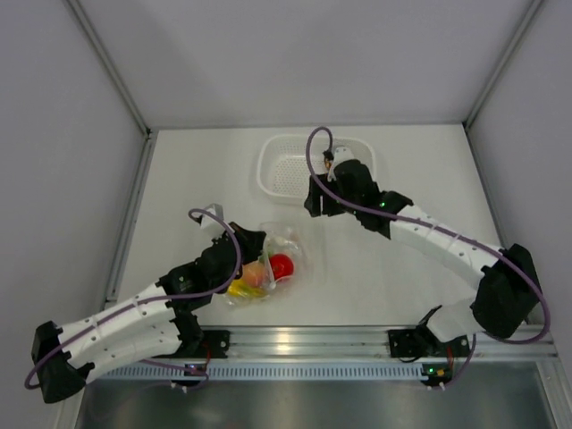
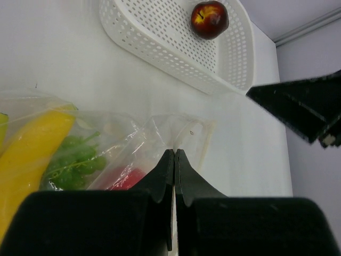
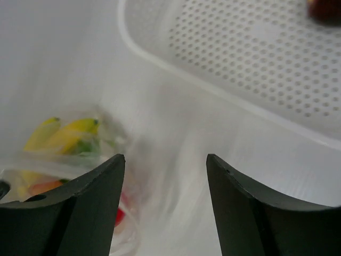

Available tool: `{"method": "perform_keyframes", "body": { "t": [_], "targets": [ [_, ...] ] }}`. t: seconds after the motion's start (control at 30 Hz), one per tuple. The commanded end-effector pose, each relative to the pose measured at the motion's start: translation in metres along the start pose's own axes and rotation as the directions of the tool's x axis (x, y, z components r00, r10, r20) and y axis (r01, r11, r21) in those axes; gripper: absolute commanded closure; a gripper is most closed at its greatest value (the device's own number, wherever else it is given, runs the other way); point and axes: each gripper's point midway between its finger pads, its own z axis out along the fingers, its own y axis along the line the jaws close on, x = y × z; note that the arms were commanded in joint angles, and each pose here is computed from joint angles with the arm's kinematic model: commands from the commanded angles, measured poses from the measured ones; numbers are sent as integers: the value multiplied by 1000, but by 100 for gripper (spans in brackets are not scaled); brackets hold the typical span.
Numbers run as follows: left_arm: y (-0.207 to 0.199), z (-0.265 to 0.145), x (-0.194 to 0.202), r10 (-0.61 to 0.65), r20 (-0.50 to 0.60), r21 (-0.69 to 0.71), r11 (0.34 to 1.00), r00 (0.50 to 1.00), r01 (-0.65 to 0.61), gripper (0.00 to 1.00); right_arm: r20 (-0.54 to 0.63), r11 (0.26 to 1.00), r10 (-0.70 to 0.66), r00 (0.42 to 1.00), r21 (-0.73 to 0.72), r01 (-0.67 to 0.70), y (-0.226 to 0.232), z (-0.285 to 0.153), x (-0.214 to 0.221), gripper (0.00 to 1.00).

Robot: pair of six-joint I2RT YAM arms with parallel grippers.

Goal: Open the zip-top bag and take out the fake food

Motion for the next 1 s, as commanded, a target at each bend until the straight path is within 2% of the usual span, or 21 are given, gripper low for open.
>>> {"method": "perform_keyframes", "body": {
  "t": [0.0, 0.17, 0.33, 0.57, 0.77, 0.8, 0.97],
  "targets": [
    [-19, -2, -14, -32, 25, 38, 999, 999, 31, 100, 12, 977, 26, 1000, -211, -23, 66, -12, 28, 37],
    [-17, -3, -14, -43, 28, 36, 998, 999, 42, 100, -2, 959, 40, 999, -282, -38, 103, -30, 63, 41],
    [-14, -2, -10, -51, 21, 31, 998, 998, 51, 100, -9, 959, 65, 998, -276, -65, 124, -28, 87, 41],
    [-7, 0, -4, -61, 12, 16, 998, 998, 60, 100, -15, 972, 112, 994, -207, -112, 133, 2, 111, 38],
    [1, 1, 2, -59, 7, 0, 998, 998, 59, 100, 28, 989, 70, 997, -131, -65, 140, 6, 115, 38],
    [2, 1, 1, -60, 9, -3, 998, 998, 60, 100, 63, 994, 69, 996, -92, -63, 136, 6, 108, 38],
    [6, 2, 4, -52, 10, -14, 999, 999, 52, 100, 135, 1000, 15, 991, 4, -15, 126, -23, 91, 37]
  ]
}}
